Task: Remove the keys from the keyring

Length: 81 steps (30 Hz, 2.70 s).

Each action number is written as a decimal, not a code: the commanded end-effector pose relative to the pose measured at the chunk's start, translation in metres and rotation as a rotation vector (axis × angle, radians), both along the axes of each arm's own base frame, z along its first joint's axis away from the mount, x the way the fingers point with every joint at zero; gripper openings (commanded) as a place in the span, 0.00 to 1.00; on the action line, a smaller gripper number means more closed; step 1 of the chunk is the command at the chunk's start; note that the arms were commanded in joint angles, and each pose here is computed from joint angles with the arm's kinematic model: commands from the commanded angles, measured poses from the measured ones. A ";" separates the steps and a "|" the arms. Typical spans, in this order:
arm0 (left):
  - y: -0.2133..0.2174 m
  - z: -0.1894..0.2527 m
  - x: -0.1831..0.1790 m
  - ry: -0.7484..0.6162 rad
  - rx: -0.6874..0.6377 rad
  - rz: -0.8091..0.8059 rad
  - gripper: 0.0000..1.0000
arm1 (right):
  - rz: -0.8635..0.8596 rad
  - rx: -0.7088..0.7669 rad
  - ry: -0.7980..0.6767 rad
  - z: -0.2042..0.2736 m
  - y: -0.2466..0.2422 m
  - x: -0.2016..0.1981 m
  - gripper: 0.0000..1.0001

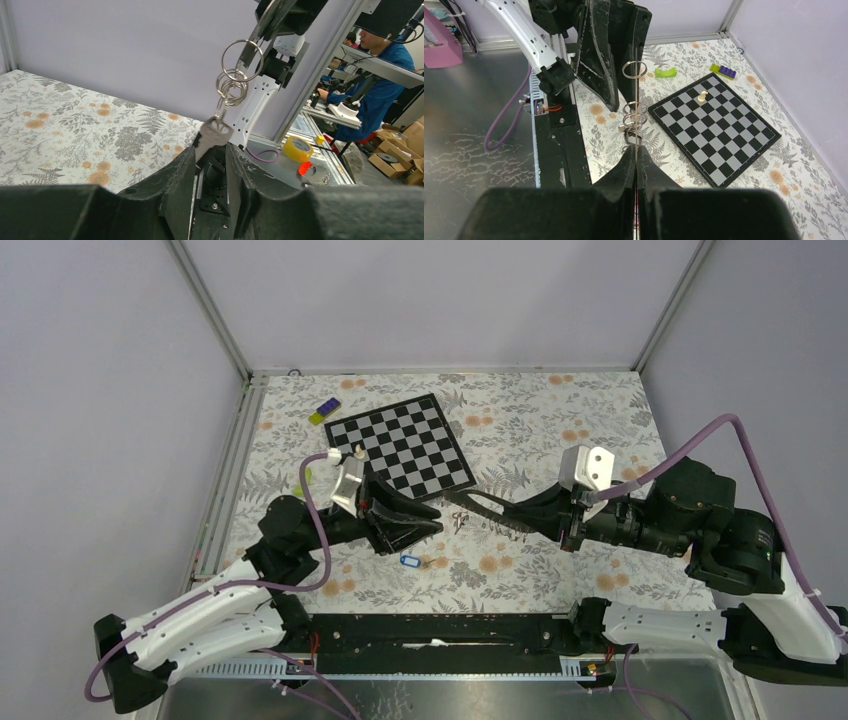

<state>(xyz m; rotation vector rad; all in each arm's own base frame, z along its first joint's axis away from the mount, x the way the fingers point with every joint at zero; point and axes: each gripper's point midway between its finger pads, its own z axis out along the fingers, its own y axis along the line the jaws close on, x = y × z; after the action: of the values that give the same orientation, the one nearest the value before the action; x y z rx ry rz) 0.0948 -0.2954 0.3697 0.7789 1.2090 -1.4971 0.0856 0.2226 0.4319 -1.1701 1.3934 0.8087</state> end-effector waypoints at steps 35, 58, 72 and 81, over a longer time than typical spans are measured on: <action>-0.016 0.057 -0.021 -0.125 -0.166 -0.107 0.52 | -0.007 0.122 -0.018 0.025 0.000 -0.001 0.00; -0.028 0.051 -0.011 -0.114 -0.137 -0.081 0.45 | 0.027 0.123 -0.002 0.020 0.002 -0.007 0.00; -0.027 0.055 -0.010 -0.119 -0.147 -0.067 0.43 | 0.023 0.132 -0.002 0.019 -0.002 -0.009 0.00; -0.022 0.066 -0.012 -0.137 -0.186 -0.062 0.54 | 0.023 0.136 0.000 0.018 -0.005 -0.010 0.00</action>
<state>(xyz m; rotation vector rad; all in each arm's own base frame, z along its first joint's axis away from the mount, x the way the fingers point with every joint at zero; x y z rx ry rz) 0.0898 -0.3299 0.3881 0.8282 1.1002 -1.5555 0.0767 0.2161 0.4339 -1.1279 1.3556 0.8711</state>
